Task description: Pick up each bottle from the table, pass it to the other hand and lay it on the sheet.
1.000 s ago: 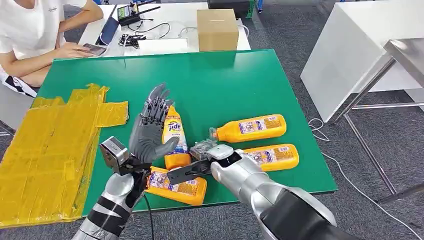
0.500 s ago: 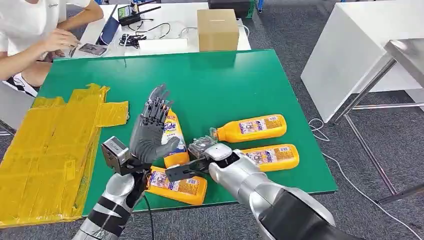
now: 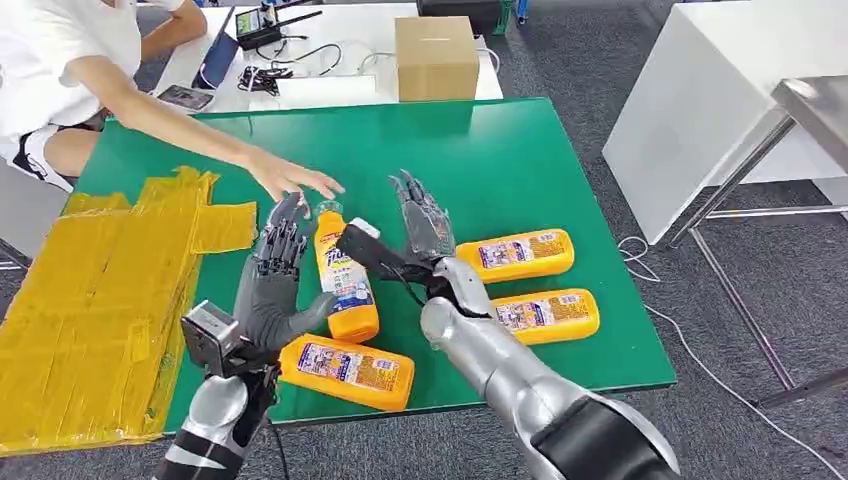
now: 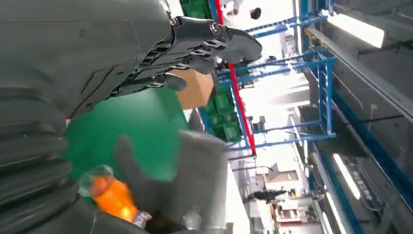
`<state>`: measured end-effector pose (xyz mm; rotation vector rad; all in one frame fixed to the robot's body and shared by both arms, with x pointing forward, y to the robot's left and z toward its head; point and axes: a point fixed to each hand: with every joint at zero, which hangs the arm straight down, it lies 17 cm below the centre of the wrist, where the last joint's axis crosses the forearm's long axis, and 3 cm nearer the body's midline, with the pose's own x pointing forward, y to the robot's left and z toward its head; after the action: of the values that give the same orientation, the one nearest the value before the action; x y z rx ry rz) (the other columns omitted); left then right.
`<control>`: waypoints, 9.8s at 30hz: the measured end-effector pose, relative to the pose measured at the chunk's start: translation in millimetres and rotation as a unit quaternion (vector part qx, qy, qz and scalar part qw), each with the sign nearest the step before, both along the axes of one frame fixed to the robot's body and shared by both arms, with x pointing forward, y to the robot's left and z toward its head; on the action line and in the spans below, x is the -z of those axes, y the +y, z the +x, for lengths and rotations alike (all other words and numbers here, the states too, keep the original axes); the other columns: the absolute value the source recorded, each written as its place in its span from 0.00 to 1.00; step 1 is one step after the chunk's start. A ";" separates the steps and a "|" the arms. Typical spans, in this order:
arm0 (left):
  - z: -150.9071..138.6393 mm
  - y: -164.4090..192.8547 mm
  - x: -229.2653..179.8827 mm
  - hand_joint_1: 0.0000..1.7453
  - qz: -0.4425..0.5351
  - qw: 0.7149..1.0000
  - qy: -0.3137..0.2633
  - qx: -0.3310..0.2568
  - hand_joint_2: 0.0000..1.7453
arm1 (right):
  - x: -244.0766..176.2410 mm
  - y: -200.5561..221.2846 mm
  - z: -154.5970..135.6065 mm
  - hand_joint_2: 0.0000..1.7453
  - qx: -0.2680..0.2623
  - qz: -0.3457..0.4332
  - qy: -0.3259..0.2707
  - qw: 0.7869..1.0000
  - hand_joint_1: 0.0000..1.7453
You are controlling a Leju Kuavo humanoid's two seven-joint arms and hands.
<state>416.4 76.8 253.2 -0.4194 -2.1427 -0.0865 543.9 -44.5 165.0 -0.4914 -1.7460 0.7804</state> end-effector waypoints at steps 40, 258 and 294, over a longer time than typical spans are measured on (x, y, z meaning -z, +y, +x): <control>-25.4 58.7 13.7 0.00 0.013 0.997 -0.013 -0.070 1.00 | -138.4 -46.3 -245.8 1.00 -0.349 0.528 -0.075 0.770 0.00; 16.2 -32.3 -11.4 0.00 -0.005 0.997 0.003 0.076 1.00 | 146.2 -99.1 -1.1 1.00 0.027 -0.355 0.161 0.920 1.00; 6.4 -4.8 -0.7 0.00 0.059 0.998 -0.011 0.012 1.00 | -20.6 -116.9 -48.4 1.00 0.039 0.389 -0.070 0.918 0.97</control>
<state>422.9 72.1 253.8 -0.3773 -2.1417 -0.2320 495.6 -161.4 185.6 -0.0668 -1.9796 -0.0492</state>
